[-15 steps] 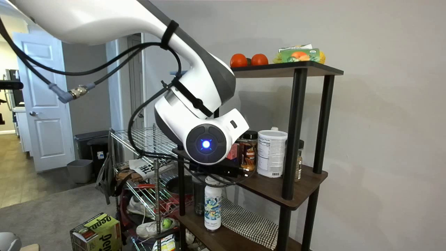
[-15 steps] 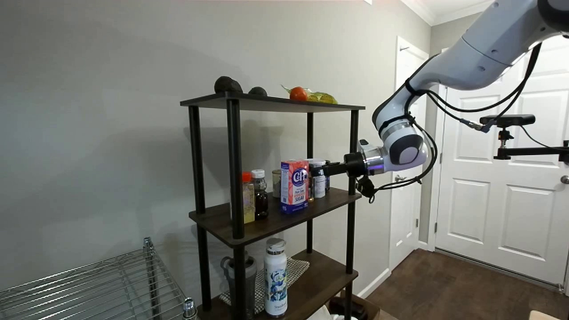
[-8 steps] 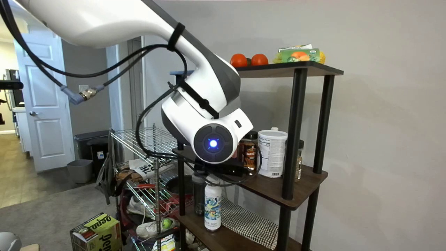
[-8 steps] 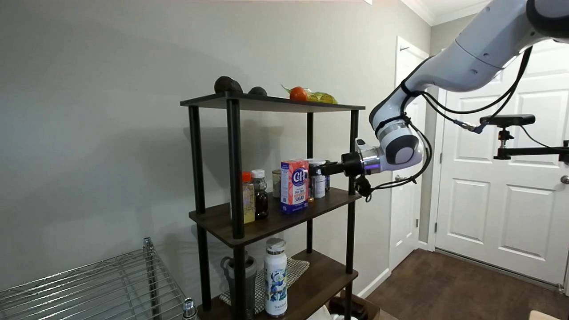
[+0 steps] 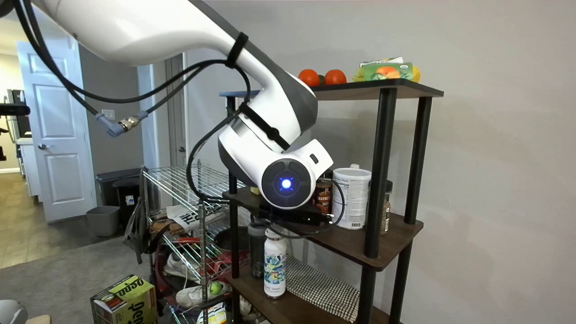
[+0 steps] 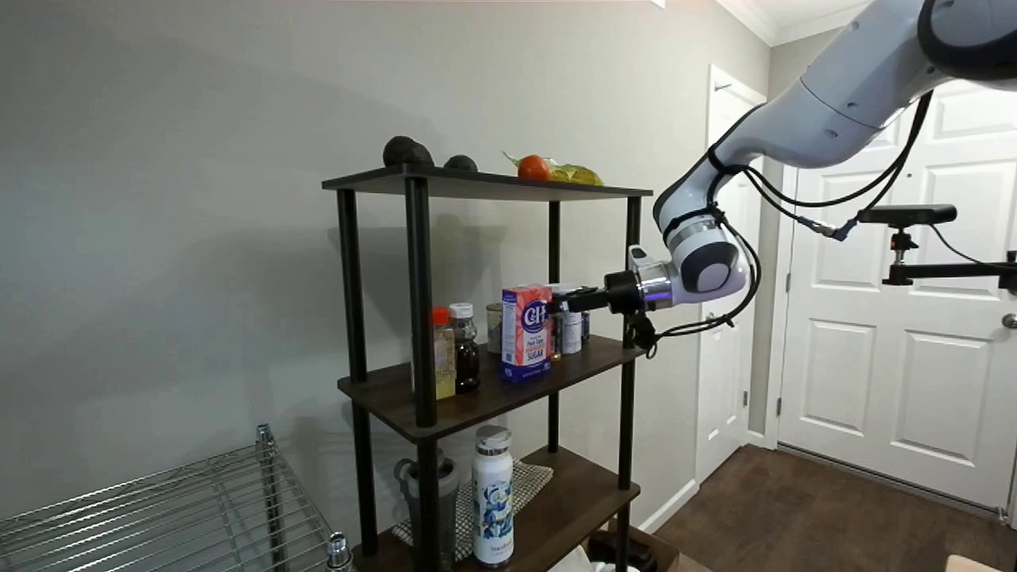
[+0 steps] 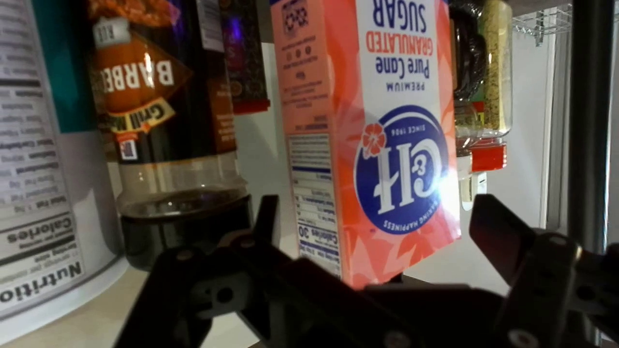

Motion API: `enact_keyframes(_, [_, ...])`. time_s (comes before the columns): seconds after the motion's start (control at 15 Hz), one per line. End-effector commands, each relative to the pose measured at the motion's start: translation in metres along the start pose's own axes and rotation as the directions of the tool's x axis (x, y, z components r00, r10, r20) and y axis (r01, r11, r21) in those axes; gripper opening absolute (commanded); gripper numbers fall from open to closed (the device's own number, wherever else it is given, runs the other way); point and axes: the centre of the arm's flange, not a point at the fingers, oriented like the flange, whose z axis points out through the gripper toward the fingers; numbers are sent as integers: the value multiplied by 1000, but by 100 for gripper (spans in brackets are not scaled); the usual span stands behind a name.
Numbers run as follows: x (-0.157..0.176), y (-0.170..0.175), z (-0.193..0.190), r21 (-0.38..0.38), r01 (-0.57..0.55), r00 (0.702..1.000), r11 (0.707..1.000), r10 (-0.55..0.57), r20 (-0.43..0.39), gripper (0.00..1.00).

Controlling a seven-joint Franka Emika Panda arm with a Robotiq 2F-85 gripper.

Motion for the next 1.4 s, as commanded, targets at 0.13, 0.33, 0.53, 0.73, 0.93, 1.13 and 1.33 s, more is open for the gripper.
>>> enact_keyframes(0.13, [-1, 7, 5, -3, 27, 999, 1000, -28, -17, 100])
enact_keyframes(0.33, [-1, 7, 7, 2, 31, 999, 1000, -31, -19, 100])
enact_keyframes(0.53, [1, 6, 9, 12, 32, 999, 999, -31, -28, 100])
enact_keyframes(0.73, [5, 5, 13, 23, 40, 999, 999, -39, -35, 100])
enact_keyframes(0.93, [8, 3, 17, 35, 47, 998, 998, -45, -41, 100])
enact_keyframes(1.13, [9, 1, 18, 42, 48, 998, 998, -46, -45, 100])
enact_keyframes(1.33, [9, 1, 17, 41, 51, 998, 998, -49, -42, 100])
